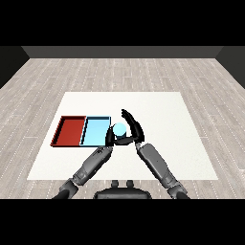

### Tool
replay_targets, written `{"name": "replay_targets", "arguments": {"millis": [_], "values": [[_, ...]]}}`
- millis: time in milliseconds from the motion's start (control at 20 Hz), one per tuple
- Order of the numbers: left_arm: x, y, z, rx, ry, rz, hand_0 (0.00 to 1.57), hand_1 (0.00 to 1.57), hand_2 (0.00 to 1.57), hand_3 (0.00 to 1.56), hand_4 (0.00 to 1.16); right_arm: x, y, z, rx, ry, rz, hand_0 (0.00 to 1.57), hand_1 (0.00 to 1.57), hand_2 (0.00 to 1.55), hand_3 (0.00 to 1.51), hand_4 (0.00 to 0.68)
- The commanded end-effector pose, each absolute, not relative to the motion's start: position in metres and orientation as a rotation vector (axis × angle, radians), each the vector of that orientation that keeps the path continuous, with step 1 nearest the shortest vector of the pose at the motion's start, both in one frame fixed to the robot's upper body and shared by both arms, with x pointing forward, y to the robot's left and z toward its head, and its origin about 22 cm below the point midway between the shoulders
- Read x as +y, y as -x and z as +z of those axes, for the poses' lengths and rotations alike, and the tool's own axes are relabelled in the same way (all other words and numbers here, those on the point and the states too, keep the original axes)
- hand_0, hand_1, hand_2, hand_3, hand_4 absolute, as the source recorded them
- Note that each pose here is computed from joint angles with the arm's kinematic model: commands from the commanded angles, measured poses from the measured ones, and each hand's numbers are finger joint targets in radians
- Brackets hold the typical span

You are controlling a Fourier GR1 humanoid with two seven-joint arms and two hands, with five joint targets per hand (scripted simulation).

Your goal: Pick the blue can and put it in the blue box

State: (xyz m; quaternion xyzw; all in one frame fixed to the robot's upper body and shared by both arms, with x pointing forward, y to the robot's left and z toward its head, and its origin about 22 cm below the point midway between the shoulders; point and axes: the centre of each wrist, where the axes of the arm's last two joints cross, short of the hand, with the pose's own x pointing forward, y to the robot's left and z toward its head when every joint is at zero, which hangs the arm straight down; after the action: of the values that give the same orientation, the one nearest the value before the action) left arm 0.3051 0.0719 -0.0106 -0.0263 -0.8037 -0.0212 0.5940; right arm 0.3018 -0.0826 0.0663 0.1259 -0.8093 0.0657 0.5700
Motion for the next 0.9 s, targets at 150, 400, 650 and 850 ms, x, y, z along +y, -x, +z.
{"name": "replay_targets", "arguments": {"millis": [150, 400, 650, 850], "values": [[0.064, -0.311, 0.0, -1.9, 0.002, -0.05, 1.57, 1.57, 1.57, 1.49, 1.15, -0.119, -0.308, 0.066, -1.942, -0.356, 0.077, 0.0, 0.0, 0.0, 0.0, 0.0], [0.101, -0.333, 0.003, -1.871, -0.064, -0.066, 1.57, 1.57, 1.57, 1.47, 1.12, -0.168, -0.288, 0.071, -1.986, -0.366, 0.084, 0.0, 0.0, 0.0, 0.0, 0.0], [0.159, -0.346, -0.006, -1.857, -0.247, -0.056, 1.57, 1.57, 1.56, 1.48, 1.15, -0.191, -0.251, 0.082, -2.05, -0.299, -0.012, 0.0, 0.0, 0.0, 0.0, 0.0], [0.206, -0.37, 0.013, -1.775, -0.378, -0.023, 1.53, 1.53, 1.55, 1.48, 1.13, -0.212, -0.254, 0.093, -2.067, -0.242, -0.059, 0.0, 0.0, 0.0, 0.0, 0.0]]}}
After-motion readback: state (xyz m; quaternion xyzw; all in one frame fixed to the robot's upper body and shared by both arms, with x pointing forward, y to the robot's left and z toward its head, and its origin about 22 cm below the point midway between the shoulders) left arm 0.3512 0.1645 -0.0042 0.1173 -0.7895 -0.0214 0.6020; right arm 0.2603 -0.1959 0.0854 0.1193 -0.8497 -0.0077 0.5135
